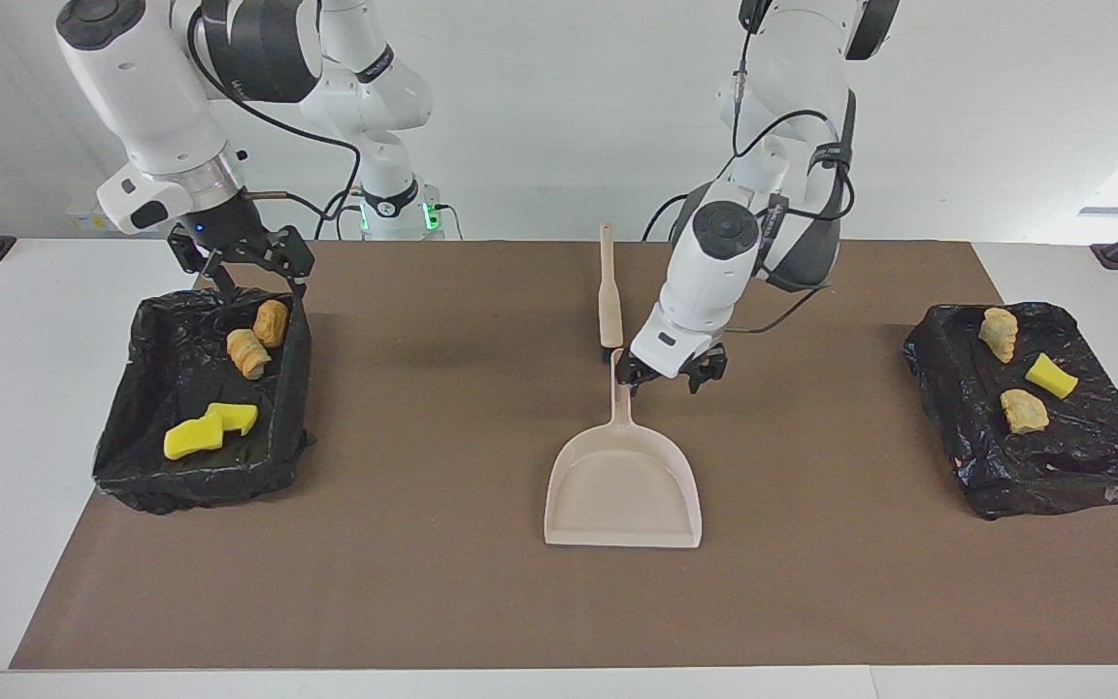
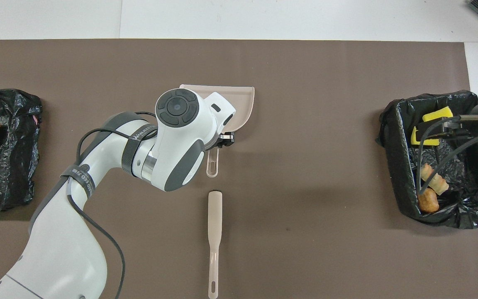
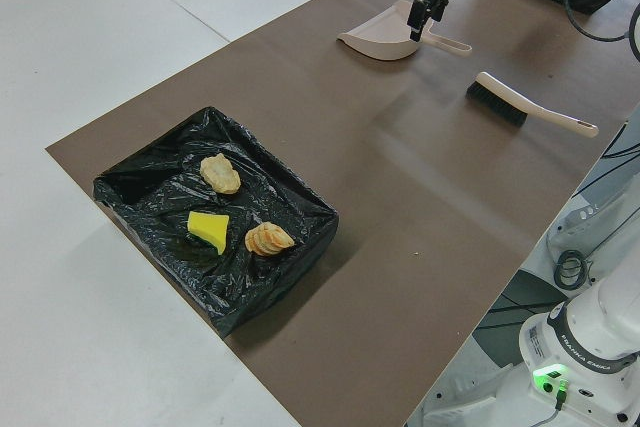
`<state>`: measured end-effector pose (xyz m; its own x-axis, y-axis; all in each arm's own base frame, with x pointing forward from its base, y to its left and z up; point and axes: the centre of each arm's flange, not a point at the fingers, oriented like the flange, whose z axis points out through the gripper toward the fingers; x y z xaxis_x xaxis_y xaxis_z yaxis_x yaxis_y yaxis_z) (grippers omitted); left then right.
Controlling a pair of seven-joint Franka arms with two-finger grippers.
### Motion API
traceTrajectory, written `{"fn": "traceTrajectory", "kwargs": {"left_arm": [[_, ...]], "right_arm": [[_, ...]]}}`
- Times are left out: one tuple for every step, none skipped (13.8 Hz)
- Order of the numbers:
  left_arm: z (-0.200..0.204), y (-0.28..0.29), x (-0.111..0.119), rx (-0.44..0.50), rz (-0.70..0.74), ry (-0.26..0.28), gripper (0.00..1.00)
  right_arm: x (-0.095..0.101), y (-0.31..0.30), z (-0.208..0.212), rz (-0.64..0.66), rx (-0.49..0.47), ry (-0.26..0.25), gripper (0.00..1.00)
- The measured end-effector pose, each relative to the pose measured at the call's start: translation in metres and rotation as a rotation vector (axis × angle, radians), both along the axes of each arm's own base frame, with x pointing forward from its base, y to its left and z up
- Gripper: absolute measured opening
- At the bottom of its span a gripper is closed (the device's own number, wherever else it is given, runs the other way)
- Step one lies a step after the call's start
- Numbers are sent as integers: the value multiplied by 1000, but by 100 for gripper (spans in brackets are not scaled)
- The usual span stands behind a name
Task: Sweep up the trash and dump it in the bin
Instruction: 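Lower the empty dustpan onto the mat's middle with the left gripper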
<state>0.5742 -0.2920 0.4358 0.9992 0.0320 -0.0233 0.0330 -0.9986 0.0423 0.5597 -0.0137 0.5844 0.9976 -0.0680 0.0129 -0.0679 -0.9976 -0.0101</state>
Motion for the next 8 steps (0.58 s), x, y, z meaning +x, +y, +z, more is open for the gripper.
{"fn": "traceTrajectory", "kwargs": {"left_arm": [[22,23,1,-2,-7,-13,100],[46,51,-1,0,-25,-23,100],[68,76,-9,8,-39,-18,100],[92,101,-21,17,-41,-8,100],[119,126,-32,18,-37,-20,100],[146,148,-39,15,-42,-53,100],[168,165,-46,12,-50,-88,100],[187,179,-52,13,-53,-105,100]], "right_arm": [[0,0,0,0,0,0,100],[0,0,0,0,0,0,100],[0,0,0,0,0,0,100],[0,0,0,0,0,0,100],[0,0,0,0,0,0,100],[0,0,0,0,0,0,100],[0,0,0,0,0,0,100],[0,-1,0,-1,0,0,100]]}}
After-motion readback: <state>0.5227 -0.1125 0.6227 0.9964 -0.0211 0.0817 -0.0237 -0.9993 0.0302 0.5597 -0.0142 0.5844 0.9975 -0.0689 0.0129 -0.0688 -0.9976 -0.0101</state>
